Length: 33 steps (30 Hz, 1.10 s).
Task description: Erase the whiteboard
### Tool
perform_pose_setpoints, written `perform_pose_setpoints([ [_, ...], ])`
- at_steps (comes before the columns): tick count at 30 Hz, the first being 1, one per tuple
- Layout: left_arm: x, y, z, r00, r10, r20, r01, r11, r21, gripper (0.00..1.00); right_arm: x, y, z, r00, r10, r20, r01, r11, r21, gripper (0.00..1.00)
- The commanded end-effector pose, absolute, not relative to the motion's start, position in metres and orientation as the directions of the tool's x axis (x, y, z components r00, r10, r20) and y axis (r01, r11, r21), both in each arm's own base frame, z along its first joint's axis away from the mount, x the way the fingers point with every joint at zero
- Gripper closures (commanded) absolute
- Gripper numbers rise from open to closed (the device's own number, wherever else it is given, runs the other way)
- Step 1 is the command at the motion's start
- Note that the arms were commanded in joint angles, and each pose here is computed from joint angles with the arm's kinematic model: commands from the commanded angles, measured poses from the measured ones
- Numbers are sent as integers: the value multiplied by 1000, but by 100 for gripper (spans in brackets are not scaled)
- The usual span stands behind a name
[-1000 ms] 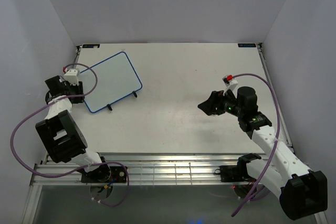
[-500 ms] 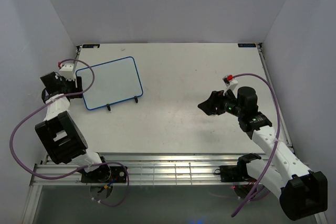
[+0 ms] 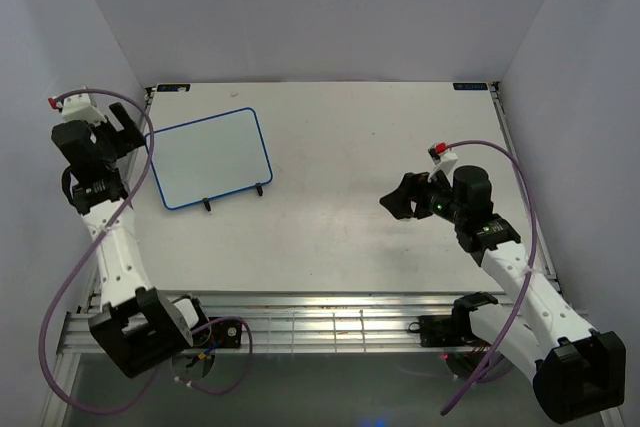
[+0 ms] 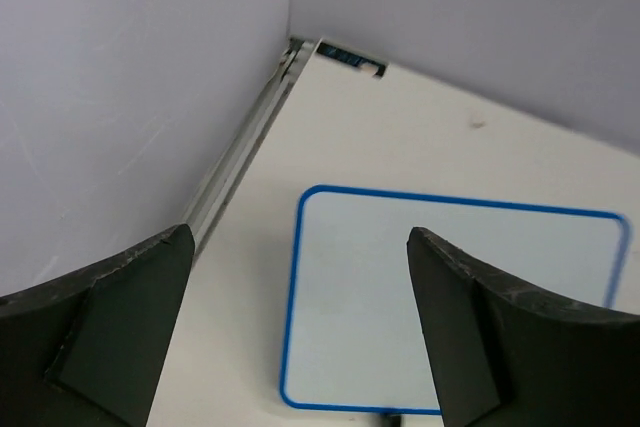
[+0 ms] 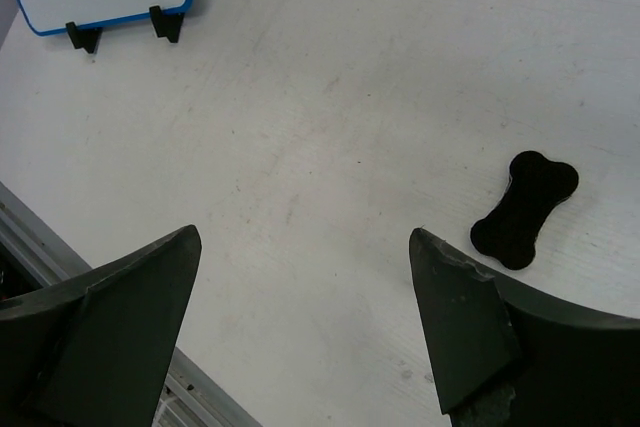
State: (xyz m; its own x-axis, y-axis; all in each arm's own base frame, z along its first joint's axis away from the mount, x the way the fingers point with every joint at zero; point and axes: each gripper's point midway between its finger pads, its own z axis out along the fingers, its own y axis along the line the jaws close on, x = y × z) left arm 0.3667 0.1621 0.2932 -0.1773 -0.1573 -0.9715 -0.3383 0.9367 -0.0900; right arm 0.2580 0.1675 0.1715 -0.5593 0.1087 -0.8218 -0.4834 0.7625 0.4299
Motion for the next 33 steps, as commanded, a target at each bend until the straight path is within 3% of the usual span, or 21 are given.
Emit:
perform_pose_setpoints([
  [1, 339, 122, 347, -39, -240, -970, -341, 916, -212, 2, 267, 157, 202, -481, 108, -870, -470, 806, 360, 10],
  [8, 300, 54, 337, -149, -359, -921, -227, 919, -321, 2, 270, 110, 225, -455, 50, -889, -292, 935, 202, 10],
  [17, 235, 0, 344, -154, -229, -961, -82, 972, -218, 2, 233, 94, 255, -449, 56, -892, -260, 947, 190, 10],
  [21, 204, -31, 336, -185, -173, -968, 77, 979, -190, 2, 222, 73, 249, -446, 25, -895, -203, 971, 128, 10],
  [24, 192, -21, 324, -231, -182, -956, 3, 982, -187, 2, 210, 64, 254, -436, 53, -898, -165, 976, 138, 10],
  [27, 182, -8, 331, -174, -209, -962, -59, 978, -202, 2, 201, 72, 267, -387, 62, -920, -231, 959, 162, 10],
  [33, 175, 1, 343, -124, -233, -965, -100, 970, -221, 2, 199, 51, 280, -335, 70, -940, -142, 982, 124, 10],
])
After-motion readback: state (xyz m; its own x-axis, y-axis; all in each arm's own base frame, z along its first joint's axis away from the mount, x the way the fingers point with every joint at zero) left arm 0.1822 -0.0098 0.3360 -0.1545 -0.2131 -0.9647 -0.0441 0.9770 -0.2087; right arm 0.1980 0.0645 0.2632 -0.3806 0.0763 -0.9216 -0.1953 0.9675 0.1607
